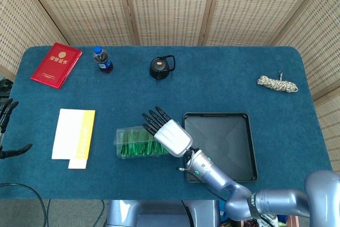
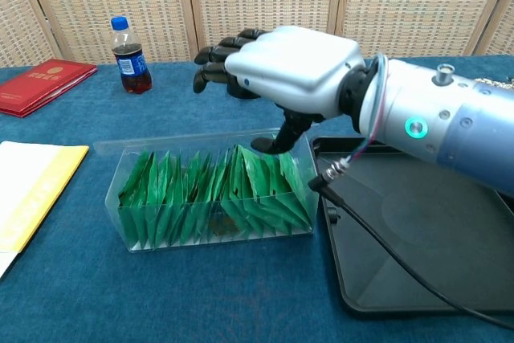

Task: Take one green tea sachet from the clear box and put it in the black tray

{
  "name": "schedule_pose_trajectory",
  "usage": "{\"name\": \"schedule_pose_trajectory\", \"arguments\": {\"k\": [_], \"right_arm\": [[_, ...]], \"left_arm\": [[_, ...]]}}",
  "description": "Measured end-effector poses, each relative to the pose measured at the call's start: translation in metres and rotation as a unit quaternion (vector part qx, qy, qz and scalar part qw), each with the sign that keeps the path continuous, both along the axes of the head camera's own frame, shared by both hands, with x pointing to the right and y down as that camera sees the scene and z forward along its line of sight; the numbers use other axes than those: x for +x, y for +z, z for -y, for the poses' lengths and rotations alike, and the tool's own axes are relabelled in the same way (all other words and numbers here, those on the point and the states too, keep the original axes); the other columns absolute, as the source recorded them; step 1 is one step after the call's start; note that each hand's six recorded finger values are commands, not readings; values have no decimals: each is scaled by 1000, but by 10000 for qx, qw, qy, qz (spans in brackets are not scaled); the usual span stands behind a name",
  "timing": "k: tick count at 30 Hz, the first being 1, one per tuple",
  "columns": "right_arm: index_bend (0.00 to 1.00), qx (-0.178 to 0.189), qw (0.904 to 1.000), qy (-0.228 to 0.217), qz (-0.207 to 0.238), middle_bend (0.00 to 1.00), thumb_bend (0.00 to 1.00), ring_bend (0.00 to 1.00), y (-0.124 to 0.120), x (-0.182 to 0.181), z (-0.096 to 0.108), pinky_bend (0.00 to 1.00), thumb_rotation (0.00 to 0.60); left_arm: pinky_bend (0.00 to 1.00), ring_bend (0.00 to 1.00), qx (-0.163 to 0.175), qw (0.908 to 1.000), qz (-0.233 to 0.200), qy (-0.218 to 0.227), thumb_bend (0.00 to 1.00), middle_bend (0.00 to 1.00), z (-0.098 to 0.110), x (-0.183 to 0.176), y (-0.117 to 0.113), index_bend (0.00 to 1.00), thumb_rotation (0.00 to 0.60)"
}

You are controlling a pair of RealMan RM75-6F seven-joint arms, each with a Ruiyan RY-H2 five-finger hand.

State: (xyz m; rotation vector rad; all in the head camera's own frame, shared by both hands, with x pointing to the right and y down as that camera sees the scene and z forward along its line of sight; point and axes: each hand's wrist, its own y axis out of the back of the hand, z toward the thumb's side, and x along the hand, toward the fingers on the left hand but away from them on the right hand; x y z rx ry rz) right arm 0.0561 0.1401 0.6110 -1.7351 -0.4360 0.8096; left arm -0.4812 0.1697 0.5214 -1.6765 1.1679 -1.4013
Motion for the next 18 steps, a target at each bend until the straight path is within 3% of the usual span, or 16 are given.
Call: {"name": "schedule_pose_trajectory", "arguments": {"k": [10, 18], "right_arm": [[241, -27, 9992, 386, -22, 120, 492, 0, -1, -23, 39, 0, 600], [248, -151, 9989, 361, -248, 120, 524, 0, 5, -40, 46, 0, 600]], "left_arm": [[0, 0, -39, 10000, -44, -61, 100, 0, 2, -4, 1, 0, 600], [0, 0, -35, 9999, -102, -135, 100, 0, 4, -8, 0, 0, 600]]}}
